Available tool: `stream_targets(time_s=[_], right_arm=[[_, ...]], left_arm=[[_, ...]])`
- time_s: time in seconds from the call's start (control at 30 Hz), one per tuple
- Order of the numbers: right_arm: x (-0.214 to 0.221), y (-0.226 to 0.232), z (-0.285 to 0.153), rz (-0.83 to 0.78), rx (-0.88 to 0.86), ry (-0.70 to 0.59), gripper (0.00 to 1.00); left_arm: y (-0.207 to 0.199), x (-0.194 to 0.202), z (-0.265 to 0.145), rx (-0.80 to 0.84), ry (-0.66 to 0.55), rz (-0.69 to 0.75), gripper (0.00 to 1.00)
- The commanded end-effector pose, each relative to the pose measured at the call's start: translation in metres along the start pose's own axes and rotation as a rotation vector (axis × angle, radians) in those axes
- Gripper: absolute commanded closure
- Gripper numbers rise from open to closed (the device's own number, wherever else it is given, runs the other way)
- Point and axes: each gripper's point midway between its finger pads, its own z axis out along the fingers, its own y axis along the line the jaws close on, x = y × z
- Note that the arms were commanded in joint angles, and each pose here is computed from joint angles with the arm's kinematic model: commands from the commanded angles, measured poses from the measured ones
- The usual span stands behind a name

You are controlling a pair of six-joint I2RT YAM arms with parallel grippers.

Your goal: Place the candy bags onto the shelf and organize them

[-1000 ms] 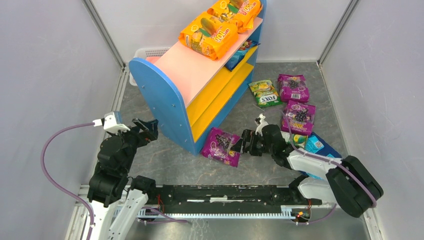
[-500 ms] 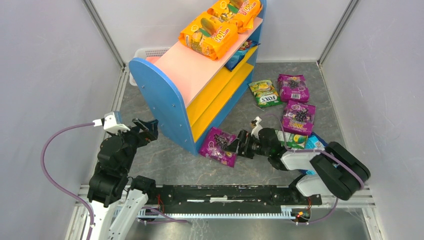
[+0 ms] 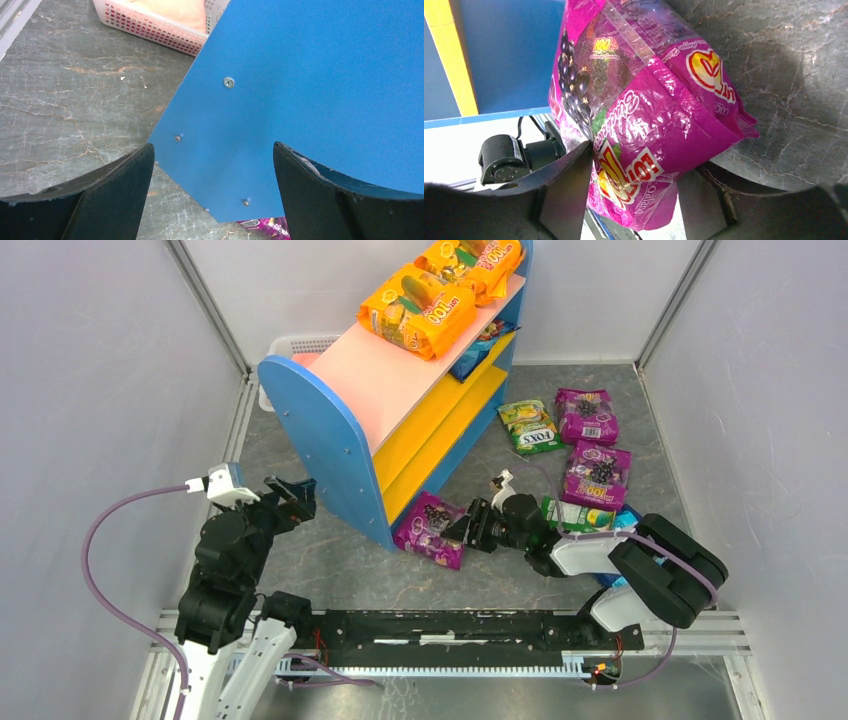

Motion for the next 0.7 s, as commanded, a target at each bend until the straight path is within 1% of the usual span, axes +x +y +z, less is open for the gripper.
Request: stream_targets(time_s=[0.0, 0.13, 0.2, 0.23, 0.37, 0.5, 0.6, 0.67], right_arm=[[-0.038, 0.042, 0.000, -0.038, -0.125, -0.156, 0.39], [-0.039, 0.039, -0.008, -0.044, -0.110, -0.179, 0.51], [-0.040, 0.038, -0.012, -0.047, -0.105, -0.190, 0.59], [-0.040, 0.038, -0.013, -0.047, -0.105, -0.191, 0.62], [-0.042, 0.047, -0.020, -0.048, -0.132, -0.202, 0.69], [-0.045, 0.050, -0.027, -0.044, -0.123, -0.215, 0.78], [-0.048, 0.045, -0.035, -0.059, -0.080, -0.226, 0.81], [-0.050, 0.040, -0.041, -0.072, -0.045, -0.229, 0.87]], left_arm=[[-0.002, -0.005, 0.005, 0.008, -0.015, 0.036, 0.06], [-0.002, -0.005, 0.005, 0.008, -0.016, 0.036, 0.06], [-0.002, -0.005, 0.005, 0.007, -0.016, 0.036, 0.06], [-0.002, -0.005, 0.005, 0.008, -0.016, 0.036, 0.06], [-0.002, -0.005, 0.005, 0.009, -0.016, 0.035, 0.06], [-0.002, -0.005, 0.004, 0.012, -0.016, 0.035, 0.06], [-0.003, -0.005, 0.004, 0.014, -0.017, 0.035, 0.06], [-0.003, -0.005, 0.003, 0.017, -0.019, 0.034, 0.06]])
